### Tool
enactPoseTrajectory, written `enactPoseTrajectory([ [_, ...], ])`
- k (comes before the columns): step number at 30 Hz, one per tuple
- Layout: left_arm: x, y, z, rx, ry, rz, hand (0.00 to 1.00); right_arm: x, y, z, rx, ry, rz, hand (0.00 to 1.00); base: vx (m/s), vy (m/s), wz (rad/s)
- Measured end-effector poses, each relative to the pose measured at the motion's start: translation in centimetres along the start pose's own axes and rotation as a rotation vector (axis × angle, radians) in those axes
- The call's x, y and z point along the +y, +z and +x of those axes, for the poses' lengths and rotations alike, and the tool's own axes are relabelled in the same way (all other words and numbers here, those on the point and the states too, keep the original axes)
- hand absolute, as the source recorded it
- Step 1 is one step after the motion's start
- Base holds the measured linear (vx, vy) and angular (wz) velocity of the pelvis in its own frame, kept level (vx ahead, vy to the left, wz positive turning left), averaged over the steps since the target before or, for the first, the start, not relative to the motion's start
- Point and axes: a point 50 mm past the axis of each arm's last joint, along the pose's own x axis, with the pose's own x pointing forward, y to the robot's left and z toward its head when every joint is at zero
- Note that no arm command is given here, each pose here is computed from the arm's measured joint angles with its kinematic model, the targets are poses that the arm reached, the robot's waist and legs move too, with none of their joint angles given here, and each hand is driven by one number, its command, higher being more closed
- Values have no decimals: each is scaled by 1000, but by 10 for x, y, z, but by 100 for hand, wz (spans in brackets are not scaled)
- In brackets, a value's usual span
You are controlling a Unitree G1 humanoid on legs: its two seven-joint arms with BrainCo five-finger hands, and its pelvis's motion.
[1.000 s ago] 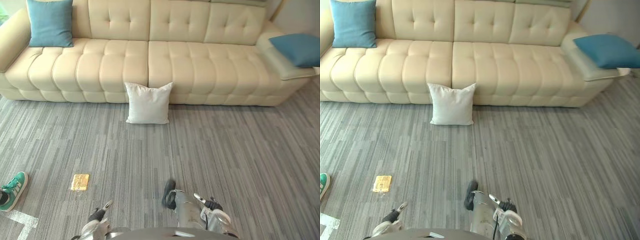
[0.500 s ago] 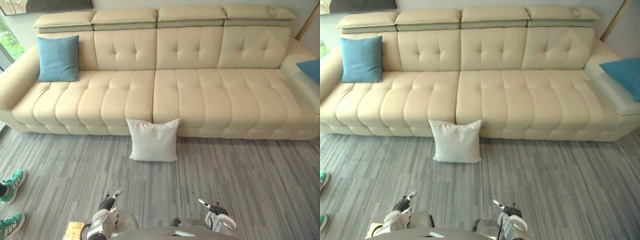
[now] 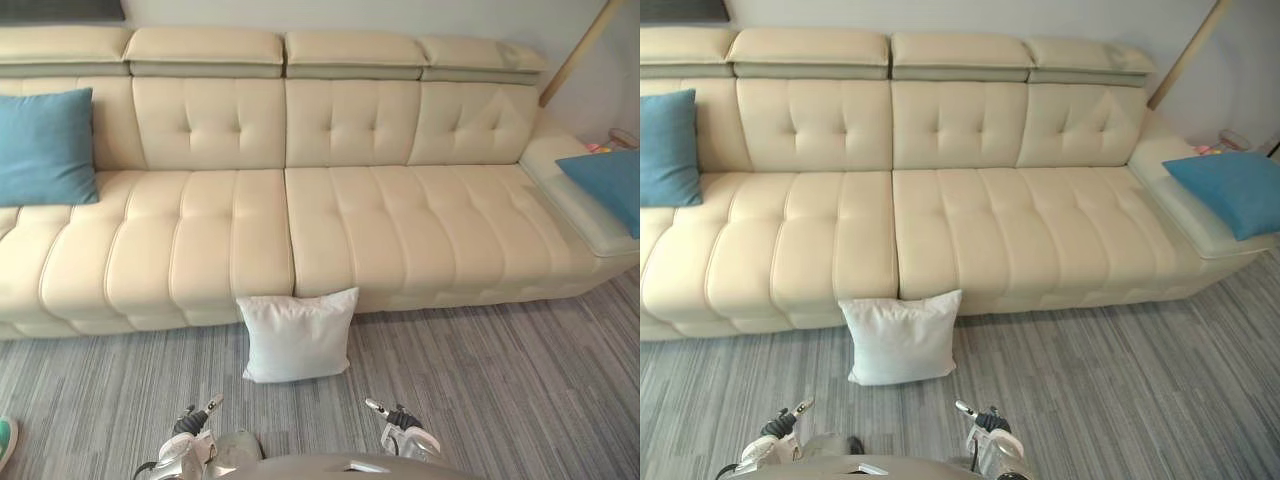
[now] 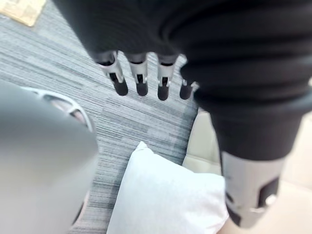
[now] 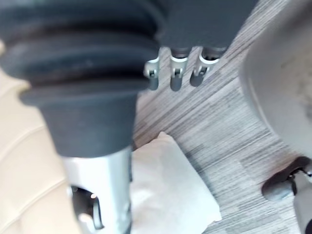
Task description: Pick up cushions and gather them together orderly.
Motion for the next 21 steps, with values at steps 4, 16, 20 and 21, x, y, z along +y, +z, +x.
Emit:
enactPoseTrajectory([
  [4, -1, -4, -1, 13, -1, -7, 0, -3, 6, 1, -22, -2, -13, 0, 113, -94, 13],
  [16, -16, -8, -2, 21, -28, -50, 0, -21, 4, 1, -10, -43, -39, 0, 121, -134, 17],
  [20, -15, 5, 0, -21, -24, -41, 0, -17, 2, 0, -7, -29, -58, 0, 17, 55, 31],
  [21, -15, 6, 0, -25, -25, -42, 0, -17, 2, 0, -7, -29, -59, 0, 0, 62, 7],
])
